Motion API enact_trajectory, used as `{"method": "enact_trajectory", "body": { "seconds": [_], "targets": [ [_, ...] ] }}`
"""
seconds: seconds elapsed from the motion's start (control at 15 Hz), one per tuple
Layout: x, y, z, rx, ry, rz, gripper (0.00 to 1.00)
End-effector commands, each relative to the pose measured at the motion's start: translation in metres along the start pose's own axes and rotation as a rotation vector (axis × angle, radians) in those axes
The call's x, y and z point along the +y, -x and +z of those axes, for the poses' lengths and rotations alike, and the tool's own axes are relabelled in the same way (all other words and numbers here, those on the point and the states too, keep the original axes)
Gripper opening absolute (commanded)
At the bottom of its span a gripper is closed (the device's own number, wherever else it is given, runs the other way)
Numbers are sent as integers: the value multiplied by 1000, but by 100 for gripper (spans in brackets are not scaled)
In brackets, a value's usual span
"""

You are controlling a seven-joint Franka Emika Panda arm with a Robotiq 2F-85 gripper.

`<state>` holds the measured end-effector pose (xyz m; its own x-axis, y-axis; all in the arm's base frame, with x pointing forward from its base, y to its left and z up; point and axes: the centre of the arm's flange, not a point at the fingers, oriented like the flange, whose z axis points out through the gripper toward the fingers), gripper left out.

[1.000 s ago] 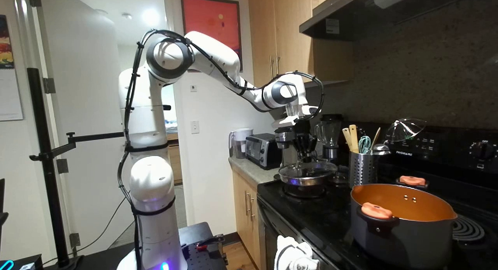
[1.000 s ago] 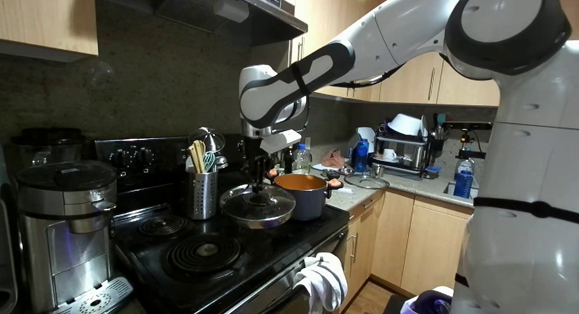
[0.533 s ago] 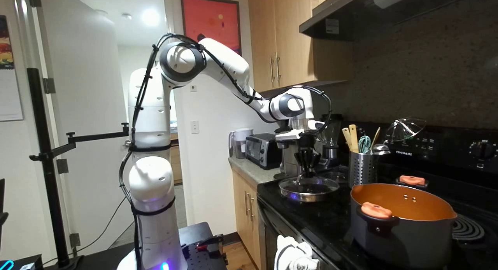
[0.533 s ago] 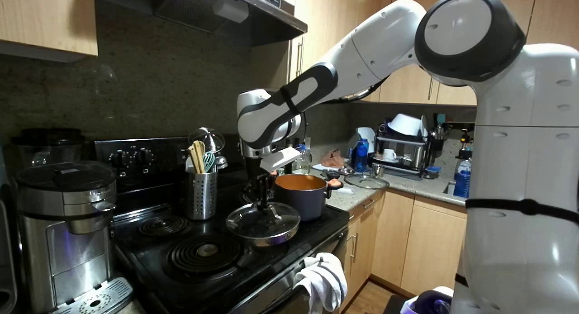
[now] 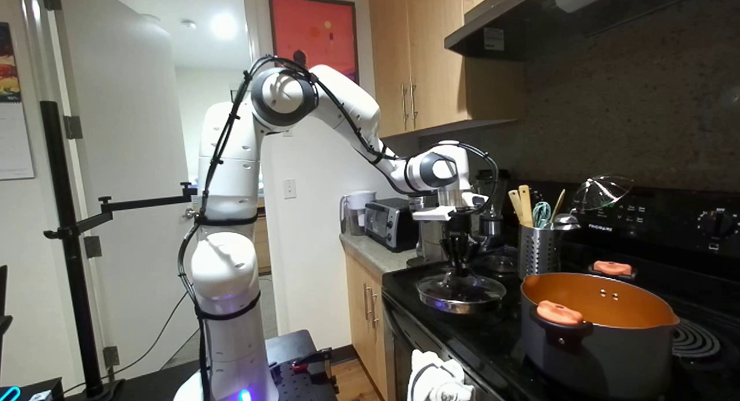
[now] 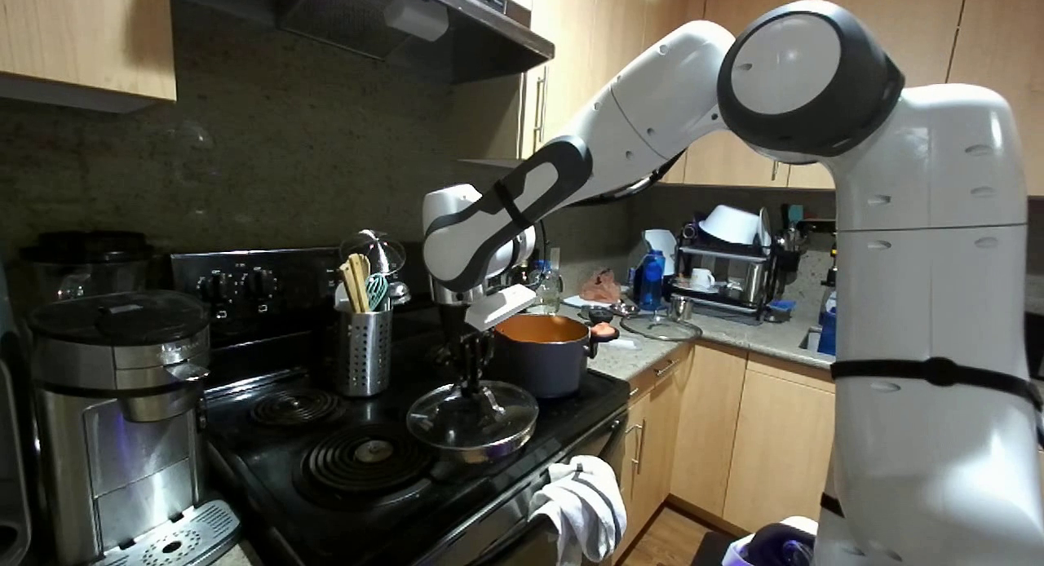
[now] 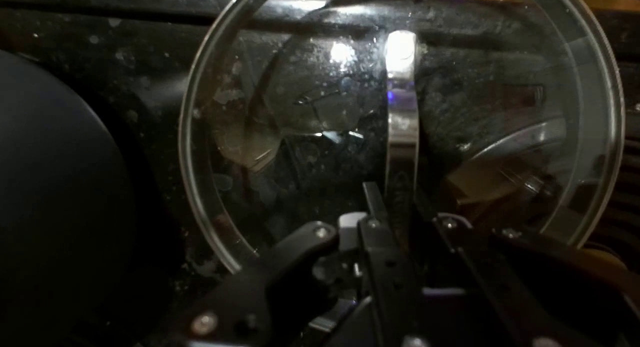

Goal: Take the clear lid from the black pot and place it on the stove then take the white towel and place it in the black pot

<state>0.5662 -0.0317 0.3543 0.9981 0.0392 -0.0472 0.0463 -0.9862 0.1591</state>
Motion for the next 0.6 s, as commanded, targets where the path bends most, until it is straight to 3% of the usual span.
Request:
{"method": "enact_trajectory", "body": {
  "seconds": [0.0, 0.53],
  "targets": [
    [4, -10, 0, 45, 0, 42, 4],
    [24, -17, 5, 89, -4, 128, 4]
  ]
}}
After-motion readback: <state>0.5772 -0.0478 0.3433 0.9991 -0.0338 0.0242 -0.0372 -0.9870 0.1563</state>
